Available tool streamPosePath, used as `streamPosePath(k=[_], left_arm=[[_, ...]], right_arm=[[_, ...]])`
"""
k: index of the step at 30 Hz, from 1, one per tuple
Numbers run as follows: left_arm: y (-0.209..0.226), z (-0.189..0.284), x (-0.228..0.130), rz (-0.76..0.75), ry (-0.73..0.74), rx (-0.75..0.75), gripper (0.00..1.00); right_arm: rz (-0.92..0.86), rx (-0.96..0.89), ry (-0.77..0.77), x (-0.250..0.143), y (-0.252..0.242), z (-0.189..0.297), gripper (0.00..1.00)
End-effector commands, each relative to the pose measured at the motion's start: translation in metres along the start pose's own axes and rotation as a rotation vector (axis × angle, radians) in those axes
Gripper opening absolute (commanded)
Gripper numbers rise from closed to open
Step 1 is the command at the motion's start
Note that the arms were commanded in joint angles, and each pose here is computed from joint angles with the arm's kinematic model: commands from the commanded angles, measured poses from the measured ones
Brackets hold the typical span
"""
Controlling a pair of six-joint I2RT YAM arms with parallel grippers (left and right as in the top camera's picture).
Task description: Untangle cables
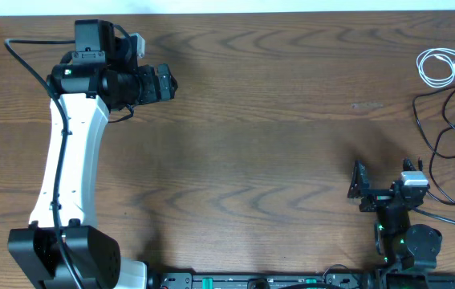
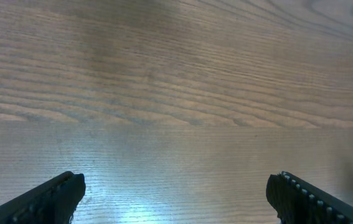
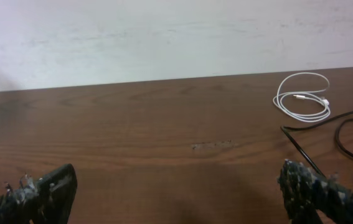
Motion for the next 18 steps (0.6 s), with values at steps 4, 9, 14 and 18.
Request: streamPosePath(k=[4,9,14,18], left_arm=[[0.002,-0.003,-0.002,0.007,0.013,0.002,0.98],[0.019,-0.001,-0.003,0.007,0.029,0.193,0.98],[0.018,0.007,-0.001,-0.055,-0.038,0.232,0.98],[0.005,0.024,0.004,-0.155,-0.217,0.233,0.98]], right_arm=[[-0.014,-0.003,-0.003,-0.001,0.0,0.0,0.99],[-0.014,-0.003,-0.003,-0.001,0.0,0.0,0.99],[-0.014,-0.003,-0.003,-0.001,0.0,0.0,0.99],[-0.014,-0.003,-0.003,-0.001,0.0,0.0,0.99]])
Point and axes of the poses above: each gripper's point midway between its finger pads, its own z axis back along the fingers, its own y axis along the line the jaws close on, x = y × z, the point moved 8 cm from there along z, back along the fingers, and after that the axes turned 12 degrees about -z, right-handed, at the moved point
